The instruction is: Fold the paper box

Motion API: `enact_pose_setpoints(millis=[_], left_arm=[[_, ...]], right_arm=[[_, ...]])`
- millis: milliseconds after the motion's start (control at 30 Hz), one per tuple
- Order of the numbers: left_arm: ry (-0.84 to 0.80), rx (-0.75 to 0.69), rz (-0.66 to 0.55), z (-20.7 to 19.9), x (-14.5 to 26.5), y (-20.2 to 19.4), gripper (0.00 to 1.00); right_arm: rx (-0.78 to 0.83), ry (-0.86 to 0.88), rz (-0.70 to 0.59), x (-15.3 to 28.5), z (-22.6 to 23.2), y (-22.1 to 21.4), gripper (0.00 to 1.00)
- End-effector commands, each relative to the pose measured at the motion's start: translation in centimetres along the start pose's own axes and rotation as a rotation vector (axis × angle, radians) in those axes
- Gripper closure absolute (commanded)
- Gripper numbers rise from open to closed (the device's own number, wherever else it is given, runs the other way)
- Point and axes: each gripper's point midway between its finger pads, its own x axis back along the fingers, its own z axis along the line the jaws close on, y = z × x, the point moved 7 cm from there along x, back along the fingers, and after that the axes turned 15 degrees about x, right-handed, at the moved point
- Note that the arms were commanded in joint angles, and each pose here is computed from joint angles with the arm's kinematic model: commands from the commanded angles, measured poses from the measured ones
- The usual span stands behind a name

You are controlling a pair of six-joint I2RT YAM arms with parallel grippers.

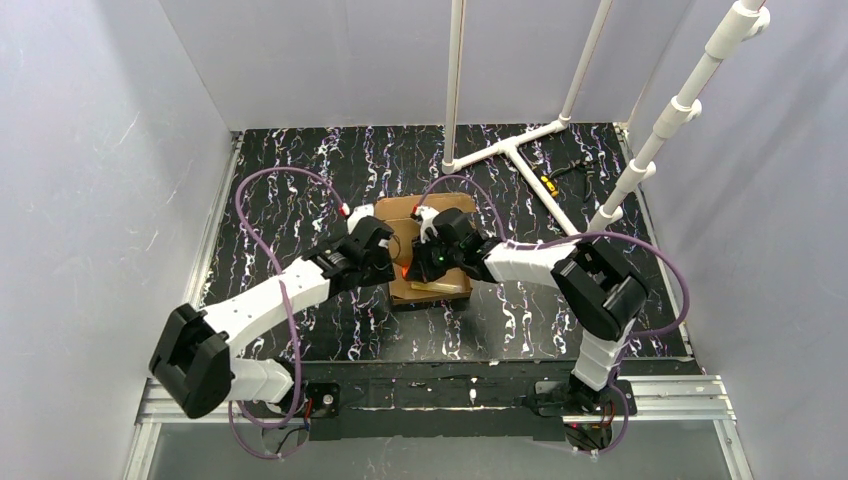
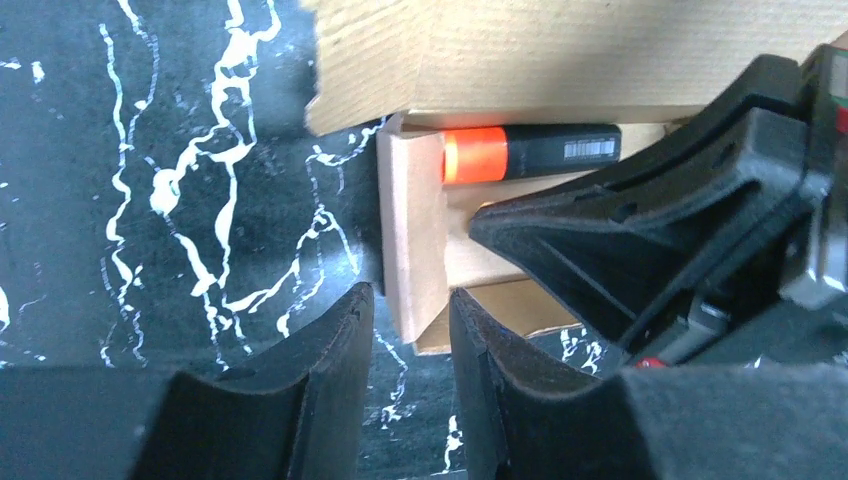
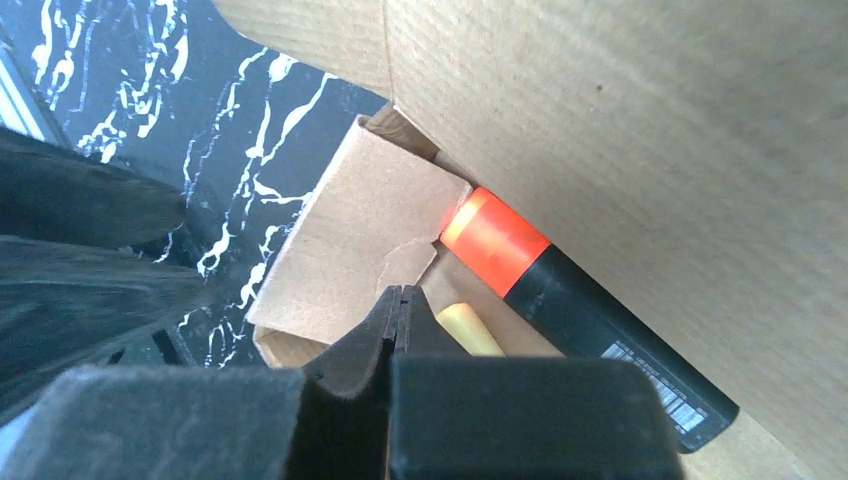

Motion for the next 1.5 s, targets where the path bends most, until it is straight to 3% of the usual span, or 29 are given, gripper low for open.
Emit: enact_pose_setpoints(millis=[0,167,300,567,833,1067,1300,1467], left_arm=[[0.047,-0.021,-0.048,2.7,0.7,-0.1,0.68],[0.029,0.011,-0.039,4.7,-0.5,-0.4,0.92],[-0.027,0.046,0.004,5.1,-2.6,-0.9,1.0],[-0.159,0.064,0.083,2.6,-6.0,-1.6,1.0],[-0.124,0.084,0.116,3.8,-6.9,-2.9,1.0],[-0.052,0.065,0.077,4.6,-6.1,-1.9,1.0],[-0.016,0.041,0.029,5.7,-3.9,-0.9,0.89],[-0.074,0.037,-0.032,6.4,-1.5,-0.4,0.73]], right_arm=[[0.041,-0.011,-0.053,-1.5,0.4,1.8,0.99],[0.091,-0.029,-0.031,-2.4,1.1,1.3,0.99],[0.115,-0.051,-0.027,-2.9,1.3,1.2,0.99],[0.178,-0.102,-0.009,-4.8,1.7,0.2,0.99],[0.203,-0.081,0.012,-6.4,2.1,-1.8,0.99],[0.33,-0.1,-0.008,-4.5,2.1,0.0,0.99],[0.538,-0.006,0.095,-1.6,2.5,1.5,0.99],[0.706,0.125,0.219,1.5,3.4,2.1,0.96]])
